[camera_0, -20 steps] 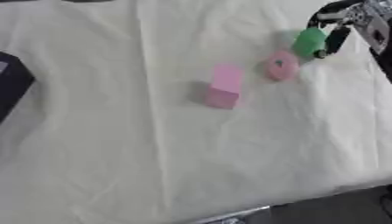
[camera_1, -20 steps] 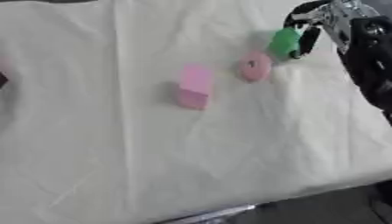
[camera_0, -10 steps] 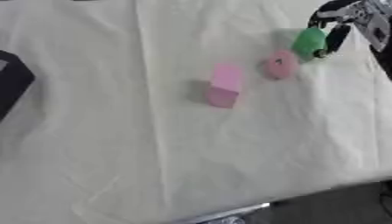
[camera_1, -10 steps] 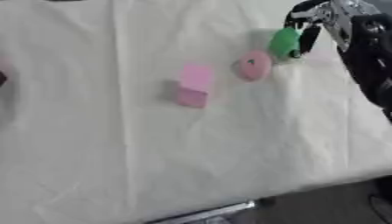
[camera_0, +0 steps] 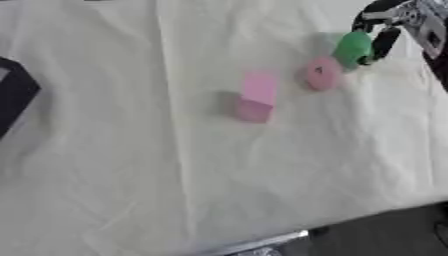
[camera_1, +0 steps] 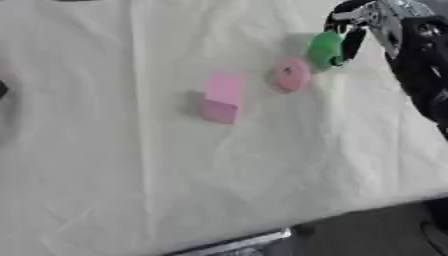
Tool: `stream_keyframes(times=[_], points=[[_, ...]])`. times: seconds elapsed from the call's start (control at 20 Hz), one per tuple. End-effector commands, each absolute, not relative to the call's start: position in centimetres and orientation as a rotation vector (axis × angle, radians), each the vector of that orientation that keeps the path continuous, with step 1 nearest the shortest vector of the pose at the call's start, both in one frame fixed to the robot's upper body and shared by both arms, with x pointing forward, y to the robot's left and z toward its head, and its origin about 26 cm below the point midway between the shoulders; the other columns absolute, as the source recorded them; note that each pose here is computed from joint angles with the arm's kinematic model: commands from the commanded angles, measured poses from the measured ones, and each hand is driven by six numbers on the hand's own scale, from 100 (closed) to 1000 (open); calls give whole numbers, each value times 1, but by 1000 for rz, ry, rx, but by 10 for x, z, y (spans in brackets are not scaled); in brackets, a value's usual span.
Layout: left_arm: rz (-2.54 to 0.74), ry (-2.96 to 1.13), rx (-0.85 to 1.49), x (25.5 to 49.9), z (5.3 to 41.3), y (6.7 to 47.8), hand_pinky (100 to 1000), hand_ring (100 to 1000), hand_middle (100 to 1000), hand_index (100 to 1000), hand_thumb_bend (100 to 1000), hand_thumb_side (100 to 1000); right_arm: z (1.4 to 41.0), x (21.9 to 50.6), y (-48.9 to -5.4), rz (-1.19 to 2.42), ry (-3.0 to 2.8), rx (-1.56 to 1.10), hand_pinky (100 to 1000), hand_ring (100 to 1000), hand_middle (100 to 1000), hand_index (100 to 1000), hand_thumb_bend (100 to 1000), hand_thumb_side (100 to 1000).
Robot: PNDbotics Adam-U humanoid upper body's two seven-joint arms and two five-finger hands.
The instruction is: Pick up the objects with one hand, pass them to the other hand, and then place them into the box on the other side of the table.
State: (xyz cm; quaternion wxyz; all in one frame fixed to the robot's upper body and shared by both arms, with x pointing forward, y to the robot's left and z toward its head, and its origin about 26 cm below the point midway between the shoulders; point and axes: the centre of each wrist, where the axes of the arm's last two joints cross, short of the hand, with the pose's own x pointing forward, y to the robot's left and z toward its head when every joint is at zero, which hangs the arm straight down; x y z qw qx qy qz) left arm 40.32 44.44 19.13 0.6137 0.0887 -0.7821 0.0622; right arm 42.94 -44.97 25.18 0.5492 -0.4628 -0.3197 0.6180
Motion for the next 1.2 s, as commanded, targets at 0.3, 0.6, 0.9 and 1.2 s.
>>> stream_keyframes(times=[0.3, 0.6, 0.9, 1.2], points=[[126, -1829, 245, 400, 208, 453, 848, 752, 783, 910, 467, 828, 277, 421, -459, 1424, -785, -1182, 878, 789, 618, 542, 364, 100], [130, -1827, 248, 399, 207, 454, 848, 751, 782, 910, 466, 827, 281, 416, -461, 1403, -817, -1182, 874, 782, 608, 540, 358, 100], [130, -1825, 251, 398, 207, 456, 848, 750, 782, 910, 467, 825, 289, 405, -462, 1354, -891, -1167, 866, 770, 585, 536, 347, 100], [126, -1826, 250, 398, 207, 455, 849, 750, 783, 909, 469, 821, 293, 395, -456, 1330, -988, -1127, 854, 753, 577, 539, 334, 100]])
